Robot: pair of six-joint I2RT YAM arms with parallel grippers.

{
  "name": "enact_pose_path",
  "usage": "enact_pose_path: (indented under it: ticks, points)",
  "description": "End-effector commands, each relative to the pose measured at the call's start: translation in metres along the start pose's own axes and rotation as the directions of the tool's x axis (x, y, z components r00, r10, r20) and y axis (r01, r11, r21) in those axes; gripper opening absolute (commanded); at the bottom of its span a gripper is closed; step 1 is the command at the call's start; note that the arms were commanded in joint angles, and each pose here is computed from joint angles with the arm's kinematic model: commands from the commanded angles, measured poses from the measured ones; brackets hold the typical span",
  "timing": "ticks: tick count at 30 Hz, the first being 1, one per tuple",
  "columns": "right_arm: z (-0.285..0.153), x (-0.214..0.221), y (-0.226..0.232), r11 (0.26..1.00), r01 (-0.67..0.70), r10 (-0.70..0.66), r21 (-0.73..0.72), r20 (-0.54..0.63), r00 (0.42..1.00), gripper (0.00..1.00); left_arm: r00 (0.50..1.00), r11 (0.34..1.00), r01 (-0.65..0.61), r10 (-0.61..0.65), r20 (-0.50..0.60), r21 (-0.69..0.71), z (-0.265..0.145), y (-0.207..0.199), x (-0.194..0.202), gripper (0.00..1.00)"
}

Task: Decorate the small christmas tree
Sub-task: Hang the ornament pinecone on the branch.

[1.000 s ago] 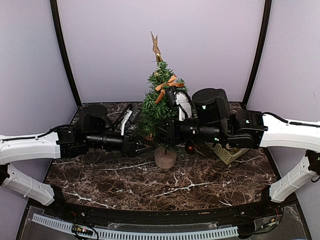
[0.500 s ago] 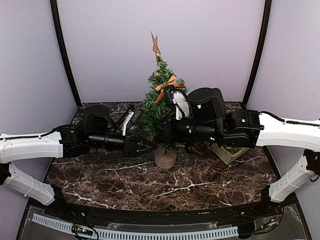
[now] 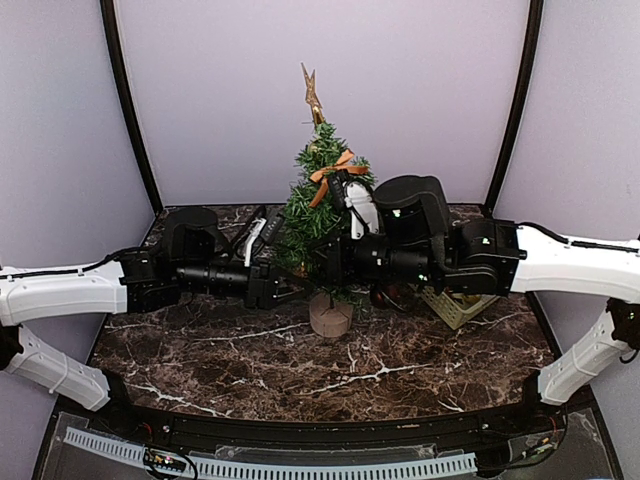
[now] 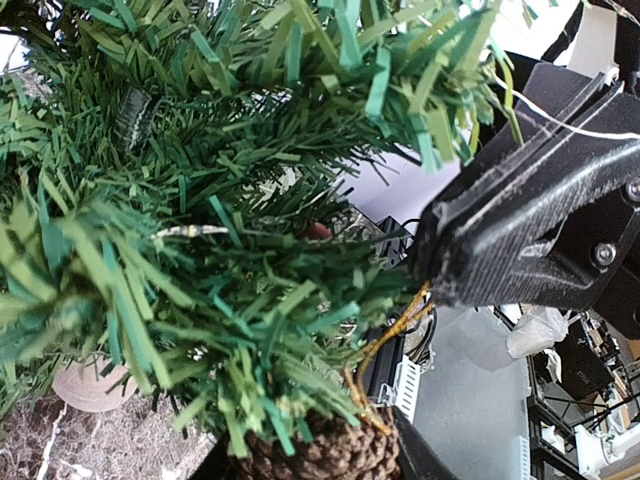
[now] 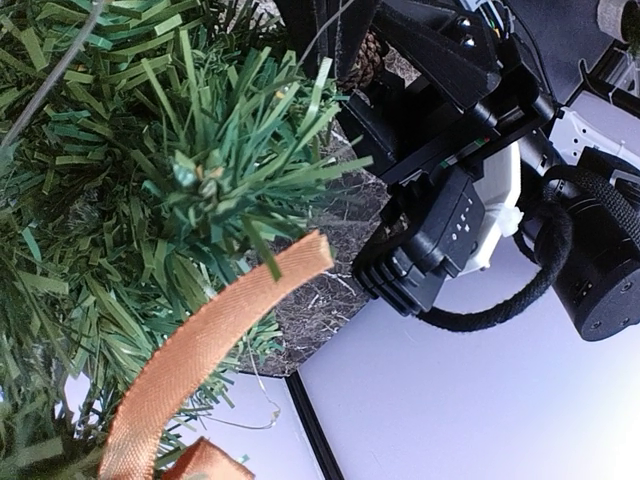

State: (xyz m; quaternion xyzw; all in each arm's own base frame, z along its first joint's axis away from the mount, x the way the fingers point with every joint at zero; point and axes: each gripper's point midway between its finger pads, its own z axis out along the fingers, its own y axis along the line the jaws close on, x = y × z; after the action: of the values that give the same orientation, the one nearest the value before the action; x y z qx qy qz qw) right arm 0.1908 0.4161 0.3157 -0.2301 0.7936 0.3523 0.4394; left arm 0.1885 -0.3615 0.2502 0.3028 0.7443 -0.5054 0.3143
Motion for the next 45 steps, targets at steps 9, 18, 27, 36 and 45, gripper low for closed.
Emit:
enact_pose_path:
  ticks: [9,18,27,36,45]
  points:
    - [0.0,-0.012,0.005,1.0,0.002,-0.002,0.015,0.03,1.0,0.0,0.999,0.999,-0.004,0.002,0.043,0.051,0.0,-0.009,-0.02,0.4]
    - [-0.003,-0.011,-0.001,0.999,-0.007,0.006,0.04,0.025,1.0,0.0,0.999,0.998,0.013,-0.016,0.035,0.067,0.003,-0.007,-0.019,0.39]
    - [-0.005,-0.01,-0.005,0.998,-0.014,0.012,0.057,0.027,1.0,0.0,0.999,0.996,0.021,-0.023,0.027,0.09,0.007,-0.008,-0.017,0.39]
    - [-0.006,-0.01,-0.007,0.998,-0.014,0.012,0.067,0.026,1.0,0.0,0.999,0.995,0.035,-0.036,0.011,0.095,0.011,-0.006,-0.013,0.39]
    - [-0.01,-0.012,-0.011,0.996,-0.016,0.013,0.083,0.036,0.999,0.0,0.999,0.995,0.04,-0.041,0.006,0.095,0.014,-0.003,-0.011,0.39]
